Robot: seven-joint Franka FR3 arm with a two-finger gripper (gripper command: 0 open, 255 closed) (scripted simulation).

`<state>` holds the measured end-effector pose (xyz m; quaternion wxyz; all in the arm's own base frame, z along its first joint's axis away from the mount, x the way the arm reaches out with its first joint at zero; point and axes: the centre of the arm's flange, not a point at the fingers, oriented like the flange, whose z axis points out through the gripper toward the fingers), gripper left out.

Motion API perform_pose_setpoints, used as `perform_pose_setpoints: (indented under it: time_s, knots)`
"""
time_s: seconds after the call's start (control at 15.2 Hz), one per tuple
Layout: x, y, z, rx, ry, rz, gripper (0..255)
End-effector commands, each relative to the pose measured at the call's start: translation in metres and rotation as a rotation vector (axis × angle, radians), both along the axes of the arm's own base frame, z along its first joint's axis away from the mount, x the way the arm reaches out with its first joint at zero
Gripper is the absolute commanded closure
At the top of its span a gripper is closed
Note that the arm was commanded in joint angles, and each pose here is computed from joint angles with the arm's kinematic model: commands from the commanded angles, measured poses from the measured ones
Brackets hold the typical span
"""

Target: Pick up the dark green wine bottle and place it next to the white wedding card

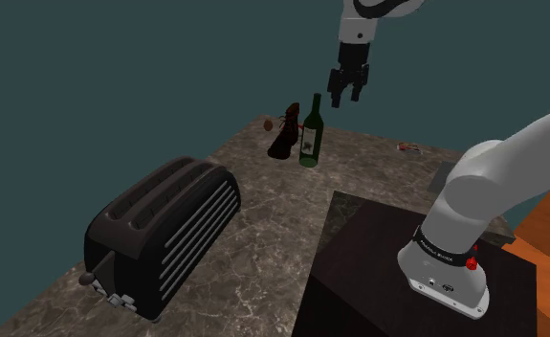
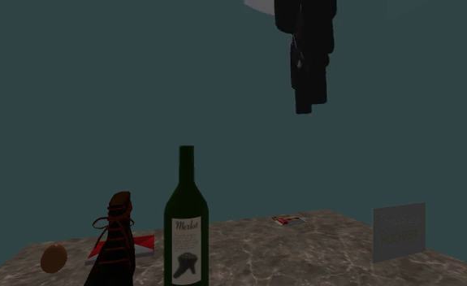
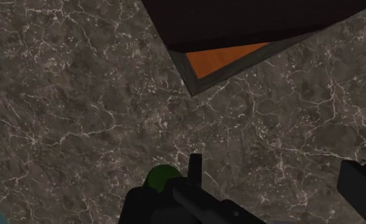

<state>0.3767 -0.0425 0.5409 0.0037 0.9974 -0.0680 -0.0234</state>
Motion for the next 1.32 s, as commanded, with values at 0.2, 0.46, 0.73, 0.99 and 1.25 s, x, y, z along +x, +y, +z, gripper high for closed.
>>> perform_pose_setpoints:
  time_s: [0.2, 0.46, 0.73, 0.99, 1.25]
  knots:
    - [0.044, -0.039, -0.014, -0.015, -0.041, -0.022, 0]
    - [0.079, -0.070, -0.025, -0.027, -0.072, -0.040, 0]
    - [0.114, -0.102, -0.034, -0.038, -0.104, -0.058, 0]
    - [0.149, -0.135, -0.041, -0.050, -0.135, -0.076, 0]
    - [0.162, -0.146, -0.054, -0.054, -0.146, -0.082, 0]
